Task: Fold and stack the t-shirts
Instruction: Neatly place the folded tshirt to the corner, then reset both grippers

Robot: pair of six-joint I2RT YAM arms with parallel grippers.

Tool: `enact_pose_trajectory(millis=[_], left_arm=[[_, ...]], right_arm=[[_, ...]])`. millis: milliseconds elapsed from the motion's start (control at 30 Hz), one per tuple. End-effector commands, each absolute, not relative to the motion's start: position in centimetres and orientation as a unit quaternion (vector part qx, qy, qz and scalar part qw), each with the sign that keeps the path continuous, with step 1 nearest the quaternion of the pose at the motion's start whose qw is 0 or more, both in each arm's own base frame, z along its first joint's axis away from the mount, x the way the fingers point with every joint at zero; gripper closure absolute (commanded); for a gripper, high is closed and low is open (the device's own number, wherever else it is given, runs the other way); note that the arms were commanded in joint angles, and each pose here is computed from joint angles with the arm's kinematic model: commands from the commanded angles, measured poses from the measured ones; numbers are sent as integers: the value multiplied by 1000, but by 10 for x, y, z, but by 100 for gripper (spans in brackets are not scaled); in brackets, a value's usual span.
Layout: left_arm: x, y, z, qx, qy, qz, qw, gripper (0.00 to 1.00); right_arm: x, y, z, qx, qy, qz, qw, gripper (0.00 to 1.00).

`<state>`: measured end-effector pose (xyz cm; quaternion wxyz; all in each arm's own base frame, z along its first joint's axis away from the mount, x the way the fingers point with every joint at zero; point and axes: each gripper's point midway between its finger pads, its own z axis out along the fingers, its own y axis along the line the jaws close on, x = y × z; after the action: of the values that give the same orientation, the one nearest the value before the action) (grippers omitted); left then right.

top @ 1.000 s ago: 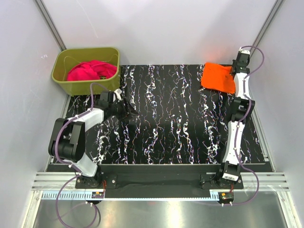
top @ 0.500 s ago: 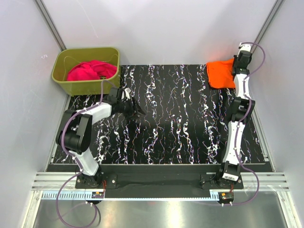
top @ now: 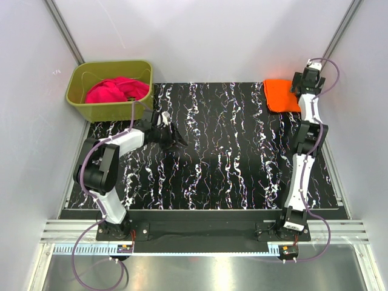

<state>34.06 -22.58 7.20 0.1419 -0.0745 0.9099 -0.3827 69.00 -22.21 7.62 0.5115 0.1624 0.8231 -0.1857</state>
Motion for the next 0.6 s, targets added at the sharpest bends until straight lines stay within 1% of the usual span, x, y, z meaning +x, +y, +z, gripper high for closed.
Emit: enact_pose_trajectory(millis=[0, 100, 200, 233, 267, 300, 333, 367, 400, 433, 467, 500, 533, 567], left_arm=[[340, -236, 105, -48, 895, -412, 166, 43], [331, -238, 115, -35, 890, -420, 175, 41], [315, -245, 123, -19, 885, -430, 176, 38], [309, -248, 124, -15, 885, -431, 176, 36], [304, -249, 133, -12, 880, -436, 185, 34], [295, -247, 129, -20, 880, -439, 182, 34], [289, -249, 130, -23, 877, -444, 183, 33], [286, -248, 142, -23, 864, -459, 206, 32], [271, -243, 129, -57, 866, -463, 183, 31], [263, -239, 126, -77, 861, -469, 178, 30], [253, -237, 139, -81, 847, -490, 189, 30], [249, -239, 147, -95, 832, -511, 194, 28], [232, -235, 136, -101, 834, -512, 180, 26], [222, -231, 148, -99, 827, -518, 194, 25]], right_arm=[[668, -202, 177, 205, 798, -187, 534, 0], [644, -162, 180, 208, 829, -150, 497, 0], [620, -114, 189, 196, 847, -108, 483, 0], [610, -100, 213, 208, 838, -84, 497, 0], [604, -84, 213, 210, 841, -57, 495, 0], [589, -67, 189, 218, 857, -37, 465, 0], [578, -53, 210, 244, 845, 7, 476, 0], [559, -28, 180, 239, 867, 64, 433, 0], [552, -16, 179, 250, 862, 99, 429, 0], [541, 1, 174, 272, 859, 146, 409, 0], [514, 25, 156, 271, 868, 202, 363, 0], [501, 38, 152, 278, 867, 234, 341, 0], [487, 50, 148, 299, 863, 264, 311, 0], [454, 67, 136, 307, 862, 301, 268, 0]])
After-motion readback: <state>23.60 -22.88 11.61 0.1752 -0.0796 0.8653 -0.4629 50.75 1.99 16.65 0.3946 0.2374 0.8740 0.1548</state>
